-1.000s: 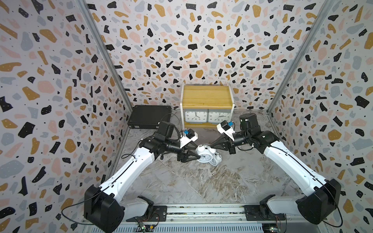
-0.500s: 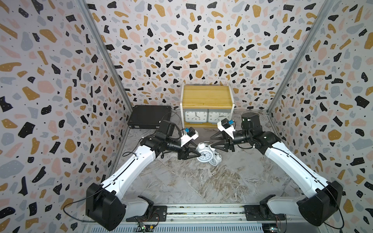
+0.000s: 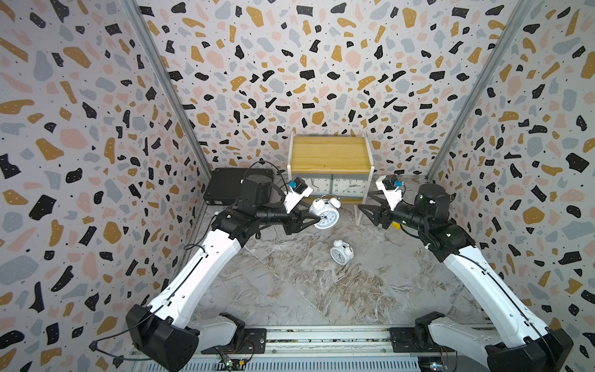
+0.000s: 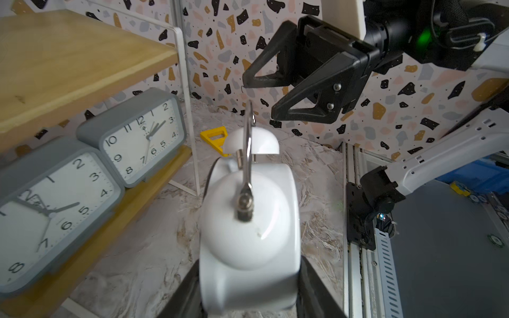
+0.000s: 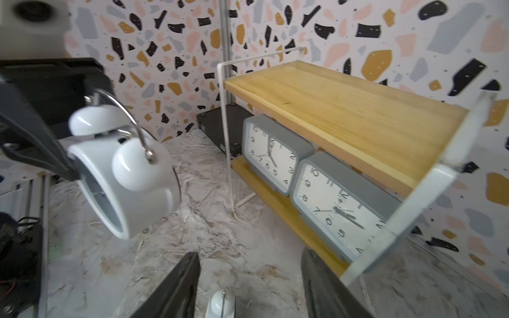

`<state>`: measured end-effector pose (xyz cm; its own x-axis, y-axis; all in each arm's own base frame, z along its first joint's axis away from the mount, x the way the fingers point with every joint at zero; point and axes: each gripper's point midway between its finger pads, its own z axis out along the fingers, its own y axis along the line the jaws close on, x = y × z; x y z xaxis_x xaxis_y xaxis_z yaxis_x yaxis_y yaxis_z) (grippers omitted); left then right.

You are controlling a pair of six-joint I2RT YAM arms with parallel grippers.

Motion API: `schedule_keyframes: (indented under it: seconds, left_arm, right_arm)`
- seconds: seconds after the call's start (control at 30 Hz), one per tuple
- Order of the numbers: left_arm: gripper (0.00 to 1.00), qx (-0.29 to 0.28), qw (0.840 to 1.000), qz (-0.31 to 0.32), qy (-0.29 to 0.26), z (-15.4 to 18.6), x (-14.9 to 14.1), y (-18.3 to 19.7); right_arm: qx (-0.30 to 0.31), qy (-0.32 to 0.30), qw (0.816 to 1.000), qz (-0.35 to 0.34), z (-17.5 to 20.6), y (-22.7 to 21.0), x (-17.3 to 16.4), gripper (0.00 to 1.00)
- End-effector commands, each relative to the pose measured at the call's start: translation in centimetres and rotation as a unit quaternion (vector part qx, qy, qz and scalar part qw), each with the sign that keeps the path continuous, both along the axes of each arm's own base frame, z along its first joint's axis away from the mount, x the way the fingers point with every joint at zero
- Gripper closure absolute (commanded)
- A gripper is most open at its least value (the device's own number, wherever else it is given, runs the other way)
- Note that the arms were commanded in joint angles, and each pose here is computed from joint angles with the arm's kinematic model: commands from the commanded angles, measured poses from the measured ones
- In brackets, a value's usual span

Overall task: Place the alarm clocks on the shelf by style
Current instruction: Pick up the alarm from the center of the board, then place the alarm on the shelf.

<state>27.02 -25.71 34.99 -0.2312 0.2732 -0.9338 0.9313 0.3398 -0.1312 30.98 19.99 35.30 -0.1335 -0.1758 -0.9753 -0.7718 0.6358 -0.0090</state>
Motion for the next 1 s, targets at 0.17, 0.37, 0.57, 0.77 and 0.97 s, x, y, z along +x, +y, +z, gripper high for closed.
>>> schedule_keyframes:
  seconds: [0.17,0.37,0.57,0.77,0.97]
  left_arm:
    - [0.66,-0.061,0.993,0.075,-0.068,7.5,4.1,0.5]
    - [0.66,-0.076,0.991,0.090,-0.071,9.5,6.5,0.5]
    - [0.65,-0.086,0.988,0.109,-0.066,10.8,9.3,0.6]
    - [0.66,-0.087,0.986,0.125,-0.067,10.9,12.1,0.5]
    - [0.66,-0.095,0.984,0.131,-0.076,11.6,14.2,1.1]
  right_arm:
    - [0.040,0.018,0.992,-0.118,-0.1,-3.4,4.2,0.36]
    - [0.037,0.009,0.984,-0.173,-0.1,-4.8,7.0,0.36]
    - [0.031,0.004,0.985,-0.170,-0.3,-4.2,9.2,0.39]
    - [0.034,-0.011,0.985,-0.169,-0.2,-3.7,10.9,0.46]
    - [0.036,-0.022,0.983,-0.178,0.0,-3.7,12.0,0.48]
